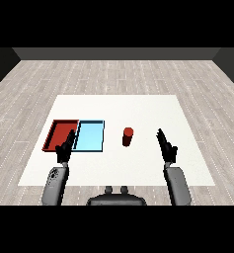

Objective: Pick the red can and put it in the red box

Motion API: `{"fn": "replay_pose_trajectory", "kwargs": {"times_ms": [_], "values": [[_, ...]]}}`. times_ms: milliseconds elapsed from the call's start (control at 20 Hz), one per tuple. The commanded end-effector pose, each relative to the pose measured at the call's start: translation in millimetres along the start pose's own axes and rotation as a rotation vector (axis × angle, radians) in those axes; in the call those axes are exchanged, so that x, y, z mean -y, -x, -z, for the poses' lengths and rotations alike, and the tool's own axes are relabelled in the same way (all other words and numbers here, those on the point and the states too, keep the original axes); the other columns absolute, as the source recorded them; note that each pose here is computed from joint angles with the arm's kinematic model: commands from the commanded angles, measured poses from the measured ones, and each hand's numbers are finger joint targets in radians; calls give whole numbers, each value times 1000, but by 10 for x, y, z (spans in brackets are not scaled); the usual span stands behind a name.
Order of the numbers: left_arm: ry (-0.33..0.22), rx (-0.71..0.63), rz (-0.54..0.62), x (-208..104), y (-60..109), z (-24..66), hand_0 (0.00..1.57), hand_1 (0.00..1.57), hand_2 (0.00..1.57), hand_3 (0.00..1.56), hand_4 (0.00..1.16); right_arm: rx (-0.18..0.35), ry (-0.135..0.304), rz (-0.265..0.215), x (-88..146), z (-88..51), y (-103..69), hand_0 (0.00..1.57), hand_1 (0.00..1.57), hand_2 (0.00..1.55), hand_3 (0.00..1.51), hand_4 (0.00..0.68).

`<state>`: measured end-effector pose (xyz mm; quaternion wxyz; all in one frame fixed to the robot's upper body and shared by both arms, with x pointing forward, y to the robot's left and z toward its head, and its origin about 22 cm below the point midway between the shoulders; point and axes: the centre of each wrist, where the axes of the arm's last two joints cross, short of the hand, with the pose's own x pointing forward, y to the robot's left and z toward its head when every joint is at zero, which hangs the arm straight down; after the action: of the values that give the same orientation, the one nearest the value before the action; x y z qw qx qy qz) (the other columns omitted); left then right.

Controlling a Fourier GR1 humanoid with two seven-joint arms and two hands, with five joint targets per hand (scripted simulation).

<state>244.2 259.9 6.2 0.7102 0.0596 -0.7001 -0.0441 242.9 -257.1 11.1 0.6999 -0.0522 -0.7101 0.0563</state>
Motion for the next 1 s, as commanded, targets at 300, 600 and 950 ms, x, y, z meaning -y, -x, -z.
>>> {"fn": "replay_pose_trajectory", "kwargs": {"times_ms": [300,600,950], "values": [[31,412,-155,158,-404,120,0,0,0,0,0,276,-9,135,280,70,-182,0,0,0,0,0],[29,488,-160,350,-187,122,0,0,0,0,0,337,-46,179,392,106,129,0,0,0,0,0],[10,511,-167,54,-206,-104,0,0,0,0,0,345,-53,150,444,-92,43,0,0,0,0,0]]}}
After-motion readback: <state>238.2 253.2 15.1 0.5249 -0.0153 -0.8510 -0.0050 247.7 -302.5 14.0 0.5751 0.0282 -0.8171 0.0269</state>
